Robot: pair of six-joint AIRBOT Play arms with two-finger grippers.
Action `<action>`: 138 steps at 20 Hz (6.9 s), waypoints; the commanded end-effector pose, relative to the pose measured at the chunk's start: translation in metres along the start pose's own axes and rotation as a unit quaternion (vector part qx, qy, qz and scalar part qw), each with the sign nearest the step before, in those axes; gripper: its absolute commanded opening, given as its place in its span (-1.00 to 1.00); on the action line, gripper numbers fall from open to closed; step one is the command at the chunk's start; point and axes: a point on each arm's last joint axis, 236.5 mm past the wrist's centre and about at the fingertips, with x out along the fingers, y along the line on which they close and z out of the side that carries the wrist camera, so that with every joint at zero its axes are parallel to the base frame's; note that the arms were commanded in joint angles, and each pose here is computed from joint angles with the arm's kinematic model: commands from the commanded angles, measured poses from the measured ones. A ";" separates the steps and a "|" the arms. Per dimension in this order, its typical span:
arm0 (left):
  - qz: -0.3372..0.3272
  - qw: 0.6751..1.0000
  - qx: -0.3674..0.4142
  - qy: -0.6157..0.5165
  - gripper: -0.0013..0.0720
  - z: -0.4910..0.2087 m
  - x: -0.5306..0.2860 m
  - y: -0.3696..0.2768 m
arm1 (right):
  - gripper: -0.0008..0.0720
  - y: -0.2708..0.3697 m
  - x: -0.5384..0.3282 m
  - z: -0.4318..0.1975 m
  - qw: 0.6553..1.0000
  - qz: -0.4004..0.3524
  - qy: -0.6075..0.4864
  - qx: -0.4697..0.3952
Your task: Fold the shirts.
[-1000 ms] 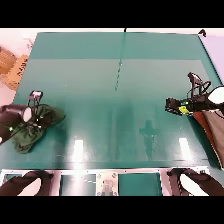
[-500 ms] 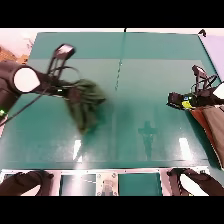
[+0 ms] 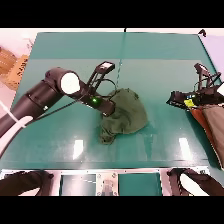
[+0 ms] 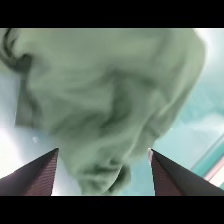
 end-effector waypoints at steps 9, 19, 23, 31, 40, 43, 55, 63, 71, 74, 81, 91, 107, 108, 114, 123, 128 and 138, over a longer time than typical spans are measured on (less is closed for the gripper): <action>-0.136 0.957 -0.207 0.150 1.00 -0.121 0.051 0.009 | 0.21 -0.004 0.081 -0.005 0.986 0.111 0.115 0.048; -0.145 0.945 -0.277 0.093 0.68 -0.148 0.131 -0.020 | 0.21 0.051 0.175 -0.040 0.961 0.184 0.195 0.062; -0.133 0.954 -0.254 0.083 -0.78 -0.141 0.130 -0.014 | -0.76 0.062 0.176 -0.042 0.962 0.190 0.194 0.031; 0.009 0.985 -0.152 0.083 -0.91 -0.099 0.053 0.072 | -0.93 0.055 0.080 0.041 0.969 0.227 0.093 0.010; 0.135 0.933 -0.057 -0.329 -0.91 0.053 -0.271 0.070 | -0.93 0.087 -0.215 0.109 0.929 0.190 -0.287 -0.135; 0.155 0.906 -0.009 -0.395 -0.91 0.062 -0.345 0.037 | -0.93 0.115 -0.294 0.088 0.890 0.173 -0.375 -0.191; 0.223 0.954 -0.048 -0.192 -0.90 0.031 -0.201 0.148 | -0.93 0.100 -0.121 0.043 0.947 0.209 -0.195 -0.149; 0.183 0.972 -0.125 -0.084 -0.42 0.015 -0.006 0.238 | -0.88 0.048 0.110 -0.008 0.988 0.145 -0.027 -0.039; 0.139 0.970 -0.201 -0.002 0.69 -0.001 -0.081 0.193 | 0.17 -0.069 0.057 0.037 0.996 0.067 -0.007 0.056; 0.031 0.968 -0.249 0.023 0.68 -0.016 -0.053 0.146 | 0.06 -0.109 0.068 0.018 0.991 0.051 -0.003 0.123; -0.006 0.958 -0.285 0.014 0.68 -0.061 0.079 0.104 | -0.09 -0.105 0.105 -0.005 0.984 0.064 0.019 0.163; -0.052 0.937 -0.347 -0.006 0.68 -0.052 0.127 0.091 | -0.41 -0.059 0.147 -0.031 0.980 0.098 0.092 0.146; -0.112 0.957 -0.240 -0.117 -0.91 0.035 -0.001 0.083 | -0.93 -0.009 0.059 0.034 0.983 0.160 0.043 0.081; -0.087 0.959 -0.221 -0.155 -0.91 0.048 -0.047 0.090 | -0.93 0.002 0.027 0.052 0.984 0.166 0.008 0.066; 0.029 0.912 -0.084 -0.399 -0.91 0.079 -0.332 0.051 | -0.93 0.057 -0.224 0.113 0.945 0.161 -0.282 -0.024; 0.148 0.719 0.157 -0.661 -0.91 0.029 -0.584 -0.137 | -0.93 0.144 -0.529 0.020 0.723 0.083 -0.669 -0.149; 0.197 0.767 0.106 -0.601 -0.91 0.036 -0.549 -0.080 | -0.93 0.121 -0.488 0.033 0.774 0.052 -0.616 -0.138; 0.110 0.930 -0.187 -0.297 -0.91 0.051 -0.202 0.198 | -0.93 -0.011 -0.093 0.106 0.949 0.187 -0.255 0.017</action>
